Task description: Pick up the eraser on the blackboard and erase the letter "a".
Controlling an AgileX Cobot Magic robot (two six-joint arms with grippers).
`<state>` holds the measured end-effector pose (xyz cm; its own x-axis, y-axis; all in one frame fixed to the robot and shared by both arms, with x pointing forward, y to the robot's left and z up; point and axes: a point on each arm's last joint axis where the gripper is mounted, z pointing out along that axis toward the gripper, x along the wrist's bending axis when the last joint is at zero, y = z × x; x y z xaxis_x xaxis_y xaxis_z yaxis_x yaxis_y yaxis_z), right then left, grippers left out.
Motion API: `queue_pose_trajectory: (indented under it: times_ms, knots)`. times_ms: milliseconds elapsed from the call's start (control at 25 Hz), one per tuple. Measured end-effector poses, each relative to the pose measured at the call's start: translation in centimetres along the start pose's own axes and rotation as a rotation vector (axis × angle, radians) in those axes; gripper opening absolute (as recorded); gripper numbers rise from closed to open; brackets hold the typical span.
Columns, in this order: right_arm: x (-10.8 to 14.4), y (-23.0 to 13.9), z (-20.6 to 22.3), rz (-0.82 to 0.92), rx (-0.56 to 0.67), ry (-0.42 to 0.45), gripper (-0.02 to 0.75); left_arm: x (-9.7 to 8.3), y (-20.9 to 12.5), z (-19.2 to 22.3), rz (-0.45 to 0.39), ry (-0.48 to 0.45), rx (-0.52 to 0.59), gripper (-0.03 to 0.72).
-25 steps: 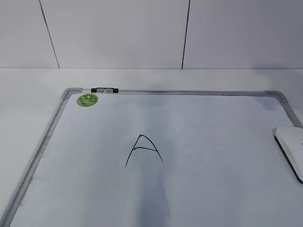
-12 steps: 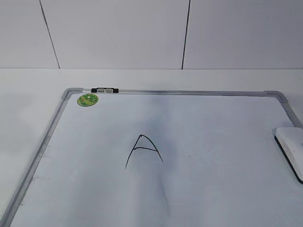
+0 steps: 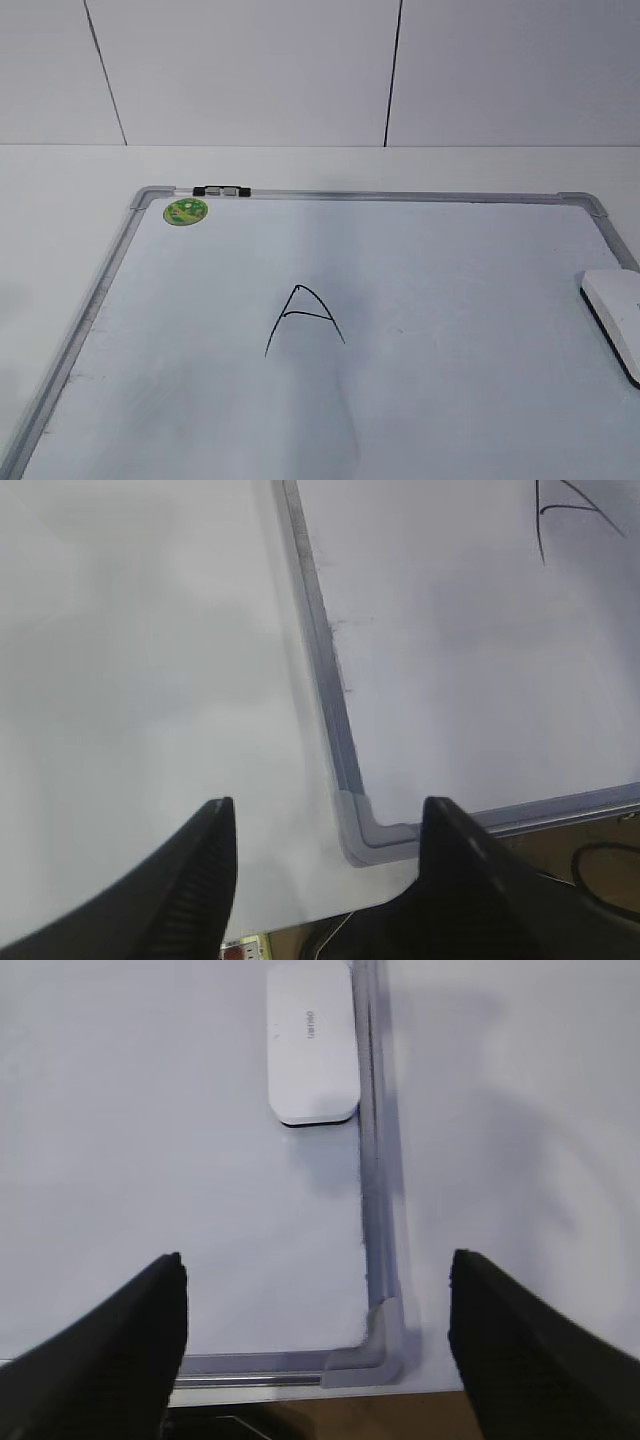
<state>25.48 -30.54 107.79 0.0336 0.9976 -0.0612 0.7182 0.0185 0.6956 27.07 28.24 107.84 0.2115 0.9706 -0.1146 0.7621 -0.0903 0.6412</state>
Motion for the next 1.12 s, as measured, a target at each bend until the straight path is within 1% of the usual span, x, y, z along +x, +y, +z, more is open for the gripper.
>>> queue_pose_trajectory:
  times_ms: [120, 240, 360, 440, 1000, 1120]
  knots:
    - [-0.4, -1.1, 0.1, -0.011, -0.021, -0.043, 0.619, 0.2, -1.3, 0.6, 0.002, 0.012, -0.025, 0.438]
    - [-0.4, -1.5, 0.9, -0.020, -0.043, -0.057, 0.613, 0.7, -1.9, 1.5, 0.011, 0.053, -0.043, 0.438]
    - [-0.4, -1.8, 2.2, -0.030, -0.044, -0.062, 0.601, 1.1, -1.7, 1.9, 0.020, 0.090, -0.083, 0.438]
    - [-0.4, -2.0, 2.6, -0.034, -0.037, -0.066, 0.597, 1.1, -1.6, 2.0, 0.022, 0.095, -0.106, 0.433]
    - [-0.4, -1.9, 2.7, -0.034, -0.049, -0.067, 0.594, 1.2, -1.8, 2.3, 0.022, 0.098, -0.091, 0.423]
    - [-0.3, -1.9, 2.7, -0.031, -0.049, -0.062, 0.594, 1.2, -1.8, 2.3, 0.022, 0.098, -0.091, 0.381]
